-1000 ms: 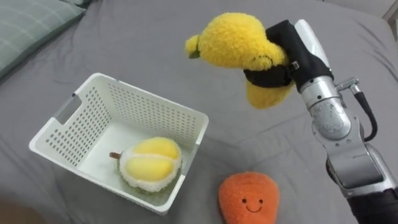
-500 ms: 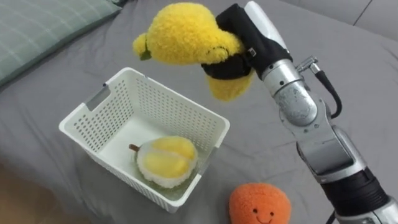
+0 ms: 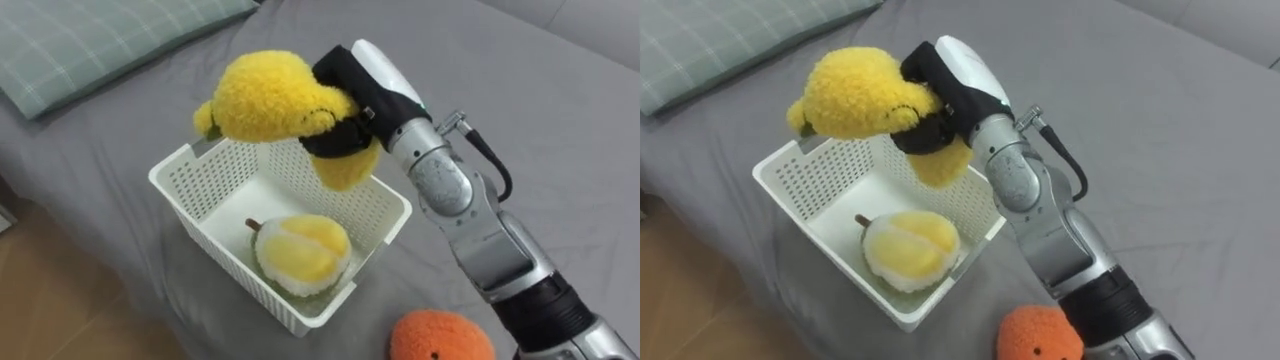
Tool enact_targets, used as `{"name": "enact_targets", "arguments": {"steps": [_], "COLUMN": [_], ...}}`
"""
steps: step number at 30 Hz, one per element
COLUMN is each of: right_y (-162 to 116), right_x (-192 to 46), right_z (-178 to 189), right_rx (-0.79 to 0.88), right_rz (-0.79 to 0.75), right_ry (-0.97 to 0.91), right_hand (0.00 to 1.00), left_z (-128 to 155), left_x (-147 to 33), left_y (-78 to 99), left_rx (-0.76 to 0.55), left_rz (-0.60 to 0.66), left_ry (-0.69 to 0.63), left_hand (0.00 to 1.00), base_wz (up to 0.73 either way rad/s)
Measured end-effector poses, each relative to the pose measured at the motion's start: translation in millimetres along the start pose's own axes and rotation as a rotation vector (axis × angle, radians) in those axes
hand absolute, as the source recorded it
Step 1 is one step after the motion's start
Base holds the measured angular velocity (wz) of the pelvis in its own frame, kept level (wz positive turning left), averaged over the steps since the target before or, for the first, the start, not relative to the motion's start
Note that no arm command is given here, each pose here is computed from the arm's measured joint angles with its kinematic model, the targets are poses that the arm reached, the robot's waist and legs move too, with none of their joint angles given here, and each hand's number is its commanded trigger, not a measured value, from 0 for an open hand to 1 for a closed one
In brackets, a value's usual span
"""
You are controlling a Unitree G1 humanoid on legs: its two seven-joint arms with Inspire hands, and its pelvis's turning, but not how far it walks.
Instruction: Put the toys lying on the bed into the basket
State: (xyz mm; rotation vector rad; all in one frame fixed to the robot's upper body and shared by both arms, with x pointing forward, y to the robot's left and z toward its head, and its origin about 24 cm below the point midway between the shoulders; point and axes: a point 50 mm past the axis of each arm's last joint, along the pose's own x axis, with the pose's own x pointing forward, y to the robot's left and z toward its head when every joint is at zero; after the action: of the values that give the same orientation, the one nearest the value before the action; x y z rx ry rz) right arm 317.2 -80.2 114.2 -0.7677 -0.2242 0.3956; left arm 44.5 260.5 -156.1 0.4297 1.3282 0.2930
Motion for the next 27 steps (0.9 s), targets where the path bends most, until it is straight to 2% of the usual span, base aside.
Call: {"name": "enact_targets", "arguments": {"steps": [27], "right_y": [7], "right_x": [2], "right_z": [-18], "right_rx": [-0.005], "right_rz": [-0.005], "right_ry": [0.087], "right_hand": [0.0], "left_z": [0], "left_x": [-2.1], "left_y": [0.7], "left_rx": [0.006], "left_rz": [0.007], "left_ry": [-0.005], "left_hand": [0.0], "base_wz": [0.0]}}
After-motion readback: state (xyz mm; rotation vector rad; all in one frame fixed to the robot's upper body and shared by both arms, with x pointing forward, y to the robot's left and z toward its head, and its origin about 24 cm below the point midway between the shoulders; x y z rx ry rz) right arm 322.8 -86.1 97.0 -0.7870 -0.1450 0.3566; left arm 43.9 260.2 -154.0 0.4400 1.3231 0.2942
